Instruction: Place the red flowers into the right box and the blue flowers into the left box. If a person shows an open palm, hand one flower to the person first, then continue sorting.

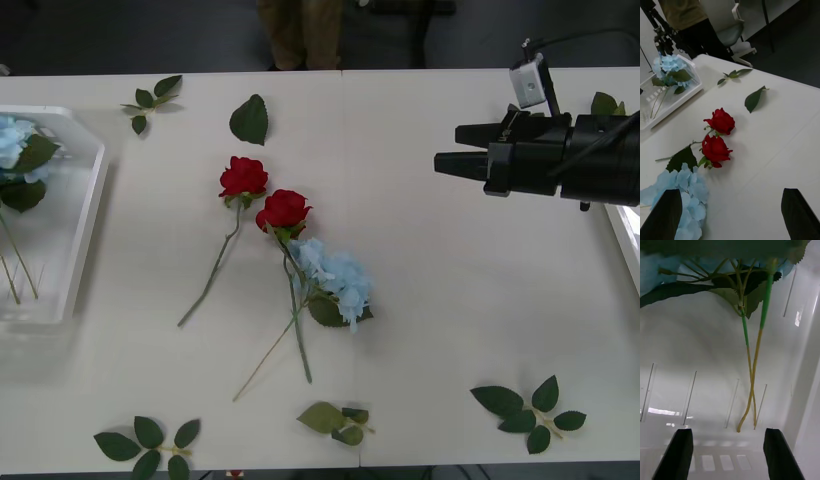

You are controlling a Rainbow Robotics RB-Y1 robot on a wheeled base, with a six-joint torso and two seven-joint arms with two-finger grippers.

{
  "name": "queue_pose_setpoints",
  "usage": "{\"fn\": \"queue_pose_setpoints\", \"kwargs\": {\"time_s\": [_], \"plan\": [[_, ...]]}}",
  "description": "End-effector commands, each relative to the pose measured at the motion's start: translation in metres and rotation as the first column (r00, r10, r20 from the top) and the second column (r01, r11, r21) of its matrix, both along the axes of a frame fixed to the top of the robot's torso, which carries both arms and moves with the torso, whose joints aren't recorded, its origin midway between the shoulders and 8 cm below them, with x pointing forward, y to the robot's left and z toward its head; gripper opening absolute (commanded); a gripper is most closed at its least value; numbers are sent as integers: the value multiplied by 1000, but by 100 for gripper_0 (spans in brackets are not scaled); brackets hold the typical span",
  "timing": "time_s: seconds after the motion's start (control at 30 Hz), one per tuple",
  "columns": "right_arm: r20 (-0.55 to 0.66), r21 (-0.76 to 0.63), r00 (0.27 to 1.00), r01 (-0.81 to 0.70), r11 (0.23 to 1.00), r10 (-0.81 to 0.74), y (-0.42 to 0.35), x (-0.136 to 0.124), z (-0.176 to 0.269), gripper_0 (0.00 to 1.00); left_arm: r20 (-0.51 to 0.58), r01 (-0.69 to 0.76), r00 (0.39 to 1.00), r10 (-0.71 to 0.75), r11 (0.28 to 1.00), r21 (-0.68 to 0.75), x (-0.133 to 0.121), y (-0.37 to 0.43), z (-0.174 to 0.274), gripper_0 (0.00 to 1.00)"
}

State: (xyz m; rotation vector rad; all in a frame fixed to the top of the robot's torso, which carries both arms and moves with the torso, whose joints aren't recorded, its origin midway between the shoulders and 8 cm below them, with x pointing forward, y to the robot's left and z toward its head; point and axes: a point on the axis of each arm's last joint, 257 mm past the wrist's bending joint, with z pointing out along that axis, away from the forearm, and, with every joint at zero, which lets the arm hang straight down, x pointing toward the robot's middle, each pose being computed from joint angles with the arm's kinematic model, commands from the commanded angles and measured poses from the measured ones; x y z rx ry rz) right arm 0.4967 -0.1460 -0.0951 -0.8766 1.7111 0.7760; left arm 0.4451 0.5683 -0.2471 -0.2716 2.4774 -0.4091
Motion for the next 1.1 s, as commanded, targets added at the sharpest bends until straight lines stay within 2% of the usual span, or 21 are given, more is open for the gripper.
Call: {"fn": "queue_pose_setpoints", "kwargs": {"time_s": [0.03,0.23,0.4,0.5,0.63,0.8,1.1], "plan": [[56,-99,998,-36,994,41,-7,-7,-11,77,30,-9,1000,8,1000,17,9,7,12,100],[78,-78,995,-56,995,62,6,-9,-10,77,43,4,999,-3,1000,-14,11,0,18,100],[88,-67,993,-67,995,73,13,-11,-11,77,59,110,993,-104,987,-120,14,-43,43,100],[92,-66,993,-69,995,75,14,-11,-10,76,31,211,977,-209,967,-139,13,-79,48,100],[93,-51,992,-75,996,79,20,-11,-9,76,-40,255,964,-264,953,-161,10,-120,49,100],[99,-52,992,-71,996,76,24,-9,-11,77,-140,265,951,-276,960,-95,17,-169,41,100],[99,-40,992,-73,997,76,25,-10,-9,77,-192,252,950,-246,968,5,56,-260,22,100]]}}
